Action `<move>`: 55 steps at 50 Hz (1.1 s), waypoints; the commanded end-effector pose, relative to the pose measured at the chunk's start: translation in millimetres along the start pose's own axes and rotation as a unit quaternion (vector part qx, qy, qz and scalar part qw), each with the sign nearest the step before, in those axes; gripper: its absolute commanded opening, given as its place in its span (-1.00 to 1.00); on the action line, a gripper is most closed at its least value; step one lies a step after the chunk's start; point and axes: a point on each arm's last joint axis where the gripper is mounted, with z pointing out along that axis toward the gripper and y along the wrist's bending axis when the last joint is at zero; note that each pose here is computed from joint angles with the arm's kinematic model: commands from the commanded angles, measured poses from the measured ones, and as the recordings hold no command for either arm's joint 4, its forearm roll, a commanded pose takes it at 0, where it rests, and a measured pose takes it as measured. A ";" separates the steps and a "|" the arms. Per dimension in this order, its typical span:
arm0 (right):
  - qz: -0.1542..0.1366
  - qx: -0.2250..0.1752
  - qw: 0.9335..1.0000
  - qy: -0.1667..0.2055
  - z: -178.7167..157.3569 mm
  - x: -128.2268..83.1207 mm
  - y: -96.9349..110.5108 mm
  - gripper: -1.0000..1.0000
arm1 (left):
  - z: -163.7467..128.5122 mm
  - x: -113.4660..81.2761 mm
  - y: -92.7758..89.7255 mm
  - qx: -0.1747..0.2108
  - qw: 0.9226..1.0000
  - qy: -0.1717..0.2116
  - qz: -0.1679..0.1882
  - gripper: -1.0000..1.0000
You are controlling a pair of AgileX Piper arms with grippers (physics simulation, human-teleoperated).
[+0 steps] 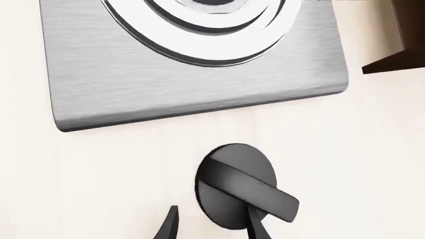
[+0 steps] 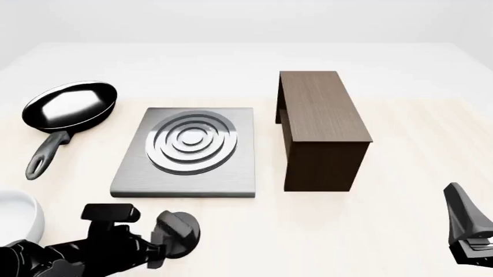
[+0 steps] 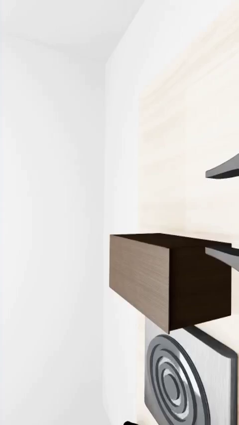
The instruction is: Turn on the stove.
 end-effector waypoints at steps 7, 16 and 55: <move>0.001 0.000 1.000 0.000 0.0 0.2 0.0 1.00 | 11.3 -15.4 -20.0 0.038 0.999 -0.015 0.000 1.00; 0.000 0.000 1.000 0.000 0.0 0.2 0.0 1.00 | 12.9 -23.5 -22.1 0.036 0.999 -0.018 0.002 1.00; 0.000 0.000 1.000 0.000 0.0 0.2 0.0 1.00 | -14.4 -23.7 -8.2 0.020 0.999 -0.034 0.001 1.00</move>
